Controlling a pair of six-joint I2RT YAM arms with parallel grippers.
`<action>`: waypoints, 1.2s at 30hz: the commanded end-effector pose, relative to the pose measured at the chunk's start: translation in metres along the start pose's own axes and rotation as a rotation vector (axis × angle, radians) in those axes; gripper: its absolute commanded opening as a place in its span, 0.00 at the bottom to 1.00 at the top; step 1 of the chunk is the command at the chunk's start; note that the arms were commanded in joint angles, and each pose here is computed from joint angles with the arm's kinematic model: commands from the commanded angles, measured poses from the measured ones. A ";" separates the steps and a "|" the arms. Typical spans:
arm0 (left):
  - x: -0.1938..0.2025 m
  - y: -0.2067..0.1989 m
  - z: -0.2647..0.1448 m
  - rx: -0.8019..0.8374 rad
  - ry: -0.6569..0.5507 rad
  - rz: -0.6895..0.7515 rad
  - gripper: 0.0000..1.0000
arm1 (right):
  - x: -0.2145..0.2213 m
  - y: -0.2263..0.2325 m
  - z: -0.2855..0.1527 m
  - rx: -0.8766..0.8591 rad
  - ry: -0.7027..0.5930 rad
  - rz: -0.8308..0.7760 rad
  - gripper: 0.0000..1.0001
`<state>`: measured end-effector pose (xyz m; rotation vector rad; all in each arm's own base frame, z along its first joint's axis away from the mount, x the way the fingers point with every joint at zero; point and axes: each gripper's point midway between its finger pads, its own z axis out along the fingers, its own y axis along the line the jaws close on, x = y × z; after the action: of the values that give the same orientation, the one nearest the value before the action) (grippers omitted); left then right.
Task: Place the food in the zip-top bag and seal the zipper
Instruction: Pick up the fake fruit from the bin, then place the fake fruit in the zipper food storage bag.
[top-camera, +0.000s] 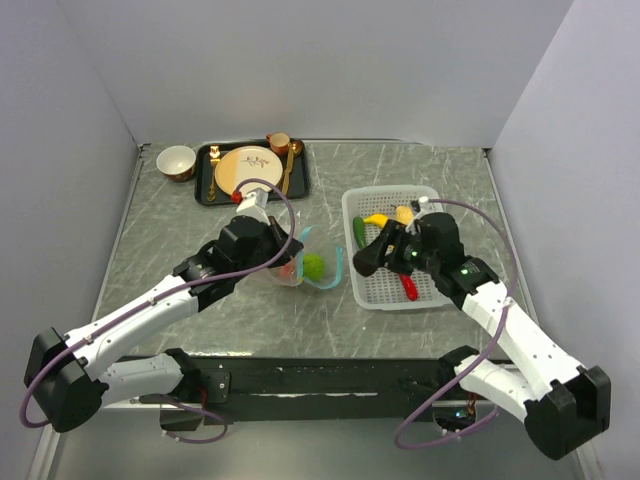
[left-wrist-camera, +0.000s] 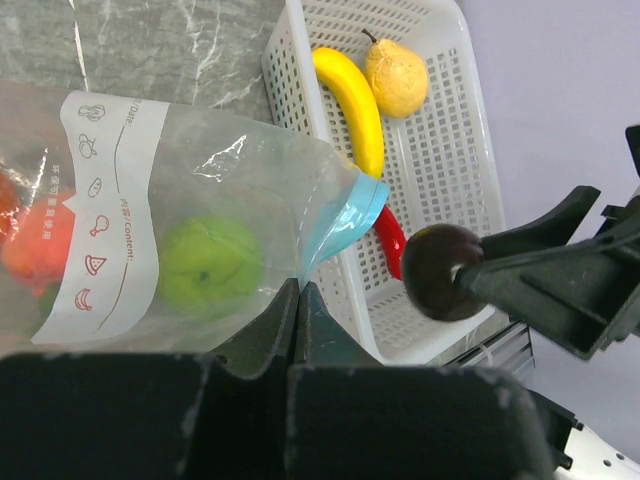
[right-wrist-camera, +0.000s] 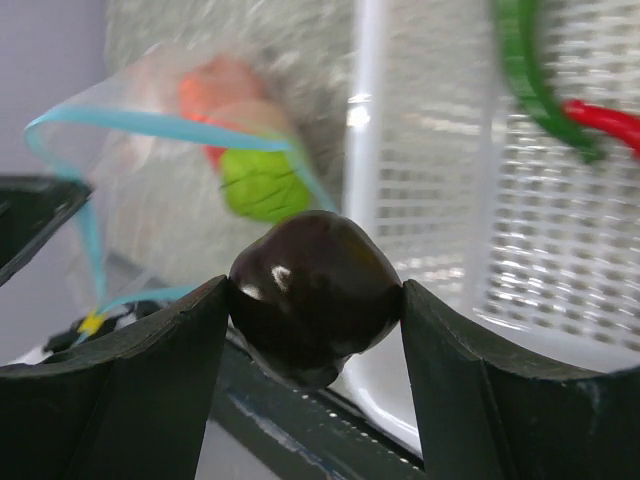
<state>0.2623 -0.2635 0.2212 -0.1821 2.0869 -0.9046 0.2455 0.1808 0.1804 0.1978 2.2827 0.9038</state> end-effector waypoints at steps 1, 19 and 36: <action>-0.015 -0.026 -0.005 0.093 -0.042 -0.037 0.01 | -0.011 0.053 0.002 -0.140 -0.023 -0.054 0.52; -0.022 -0.044 -0.018 0.182 -0.058 -0.081 0.01 | -0.001 0.117 0.057 -0.203 0.037 -0.129 0.53; -0.044 -0.024 -0.036 0.097 -0.181 -0.092 0.01 | 0.008 0.127 0.050 -0.229 0.022 -0.234 1.00</action>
<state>0.2557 -0.2500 0.2701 -0.2613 1.9250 -1.0100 0.2520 0.3220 0.2011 -0.1829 2.2670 1.0956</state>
